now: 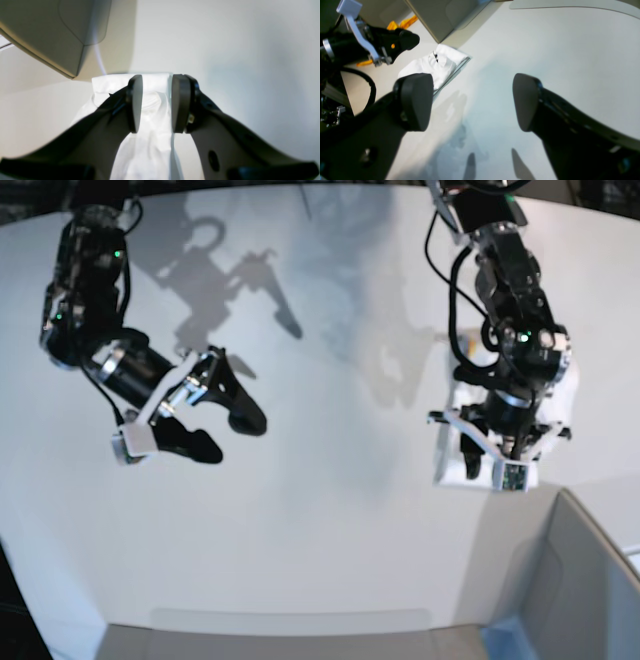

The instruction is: Layout the t-shirt on the table in an organized manner, then fold the t-shirt properly

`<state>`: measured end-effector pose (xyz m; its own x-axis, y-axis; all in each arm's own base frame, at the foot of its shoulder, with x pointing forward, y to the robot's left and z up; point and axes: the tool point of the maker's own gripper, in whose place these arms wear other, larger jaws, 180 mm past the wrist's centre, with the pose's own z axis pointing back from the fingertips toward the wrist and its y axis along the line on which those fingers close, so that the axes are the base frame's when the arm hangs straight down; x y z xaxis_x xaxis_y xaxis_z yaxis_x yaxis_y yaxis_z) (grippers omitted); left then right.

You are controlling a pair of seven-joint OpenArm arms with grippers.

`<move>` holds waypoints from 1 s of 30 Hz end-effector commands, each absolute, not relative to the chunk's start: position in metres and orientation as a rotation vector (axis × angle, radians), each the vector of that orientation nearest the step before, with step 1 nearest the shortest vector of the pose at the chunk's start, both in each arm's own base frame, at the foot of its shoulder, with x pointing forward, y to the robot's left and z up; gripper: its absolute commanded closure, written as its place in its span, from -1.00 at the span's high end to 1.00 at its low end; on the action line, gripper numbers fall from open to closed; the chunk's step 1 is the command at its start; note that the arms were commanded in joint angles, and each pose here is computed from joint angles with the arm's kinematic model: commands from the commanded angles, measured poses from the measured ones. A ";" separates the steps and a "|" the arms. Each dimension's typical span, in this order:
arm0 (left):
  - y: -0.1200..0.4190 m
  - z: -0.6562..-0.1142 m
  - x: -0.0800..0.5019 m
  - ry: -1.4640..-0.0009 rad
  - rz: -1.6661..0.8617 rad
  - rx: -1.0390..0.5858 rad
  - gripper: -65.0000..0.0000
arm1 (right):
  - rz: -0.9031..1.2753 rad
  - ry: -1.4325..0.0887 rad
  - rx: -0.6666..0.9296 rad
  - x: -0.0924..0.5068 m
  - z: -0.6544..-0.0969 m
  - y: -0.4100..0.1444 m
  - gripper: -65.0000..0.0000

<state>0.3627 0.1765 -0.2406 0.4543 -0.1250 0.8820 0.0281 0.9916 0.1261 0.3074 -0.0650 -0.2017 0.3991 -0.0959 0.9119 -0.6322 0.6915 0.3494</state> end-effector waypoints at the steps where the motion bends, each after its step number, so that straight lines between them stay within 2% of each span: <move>1: 0.175 -0.223 0.369 -1.160 -0.100 0.103 -0.41 | 0.428 -1.180 0.779 0.307 -0.185 -0.062 0.57; 6: 0.175 -0.223 0.369 -1.160 -0.100 0.103 -0.41 | 0.477 -1.163 0.768 0.306 -0.186 -0.058 0.38; 9: 0.175 -0.223 0.369 -1.160 -0.100 0.103 -0.41 | 0.475 -1.163 0.768 0.307 -0.187 -0.058 0.07; 15: 0.175 -0.223 0.369 -1.160 -0.100 0.103 -0.41 | 0.456 -1.165 0.765 0.309 -0.187 -0.061 -1.00; 22: 0.176 -0.223 0.368 -1.159 -0.099 0.104 -0.41 | 0.469 -1.164 0.761 0.308 -0.187 -0.061 -1.00; 23: 0.176 -0.223 0.368 -1.159 -0.099 0.104 -0.41 | 0.469 -1.164 0.761 0.308 -0.187 -0.061 -0.93; 28: 0.176 -0.224 0.368 -1.154 -0.098 0.104 -0.41 | 0.454 -1.161 0.766 0.308 -0.188 -0.061 -0.01; 30: 0.176 -0.224 0.368 -1.153 -0.100 0.103 -0.41 | 0.466 -1.158 0.768 0.306 -0.188 -0.058 0.29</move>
